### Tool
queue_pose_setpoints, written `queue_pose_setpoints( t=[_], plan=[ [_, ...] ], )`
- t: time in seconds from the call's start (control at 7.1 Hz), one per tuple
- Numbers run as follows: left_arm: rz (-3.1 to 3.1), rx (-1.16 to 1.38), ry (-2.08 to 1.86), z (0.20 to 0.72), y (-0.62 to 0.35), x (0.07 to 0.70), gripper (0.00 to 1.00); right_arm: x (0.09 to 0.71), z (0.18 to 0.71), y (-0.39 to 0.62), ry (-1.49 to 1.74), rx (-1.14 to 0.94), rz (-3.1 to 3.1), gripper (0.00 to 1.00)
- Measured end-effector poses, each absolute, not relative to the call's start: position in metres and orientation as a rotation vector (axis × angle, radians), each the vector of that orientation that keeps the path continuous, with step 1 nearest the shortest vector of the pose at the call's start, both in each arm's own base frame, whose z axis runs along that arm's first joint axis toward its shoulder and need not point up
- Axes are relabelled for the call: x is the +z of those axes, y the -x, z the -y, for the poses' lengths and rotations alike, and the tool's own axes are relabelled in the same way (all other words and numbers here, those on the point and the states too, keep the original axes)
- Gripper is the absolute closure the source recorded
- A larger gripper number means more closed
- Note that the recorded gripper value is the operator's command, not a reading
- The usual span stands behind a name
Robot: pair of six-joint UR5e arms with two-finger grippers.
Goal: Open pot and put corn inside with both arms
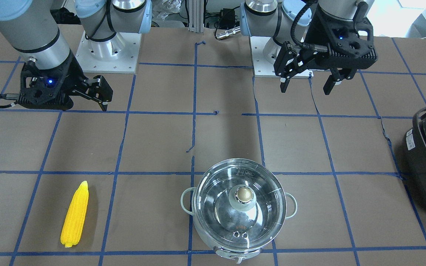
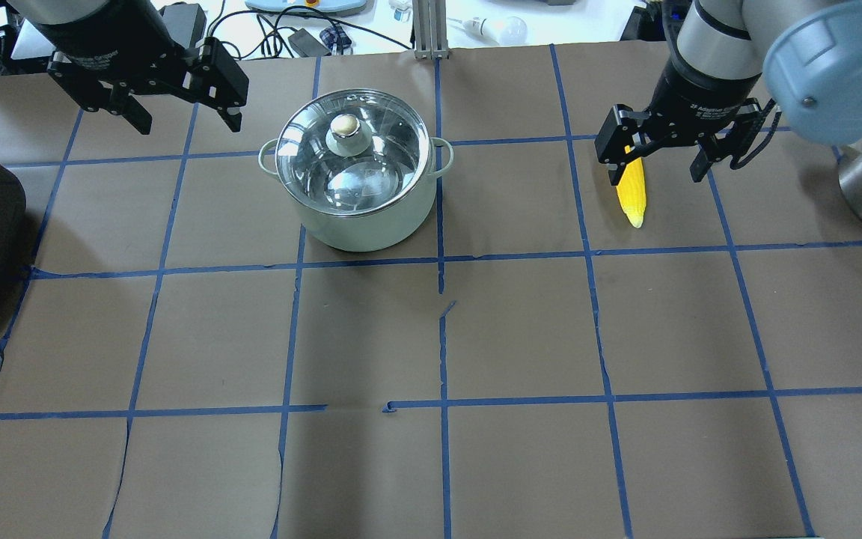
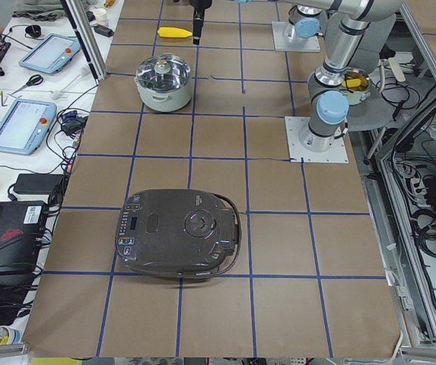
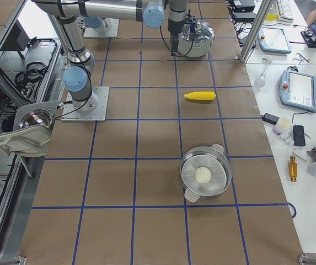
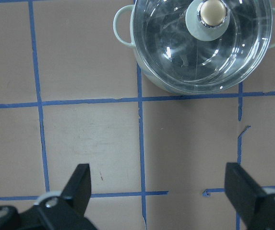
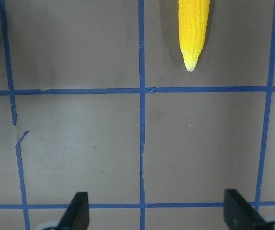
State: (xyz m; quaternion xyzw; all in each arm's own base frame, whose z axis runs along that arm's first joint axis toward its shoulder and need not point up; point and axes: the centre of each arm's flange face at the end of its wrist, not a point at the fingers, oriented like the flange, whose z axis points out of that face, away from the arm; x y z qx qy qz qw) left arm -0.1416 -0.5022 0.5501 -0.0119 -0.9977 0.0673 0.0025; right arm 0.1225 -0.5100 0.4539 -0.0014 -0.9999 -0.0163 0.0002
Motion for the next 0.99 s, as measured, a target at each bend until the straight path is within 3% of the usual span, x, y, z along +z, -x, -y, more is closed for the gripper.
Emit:
queue_pose_setpoints(
  t=[0.99],
  plan=[
    [3.128, 0.221, 0.038, 0.4943, 0.1422, 0.5475, 0.0, 0.4592, 0.5088, -0.1222, 0.012, -0.041, 3.131, 0.0]
  ],
)
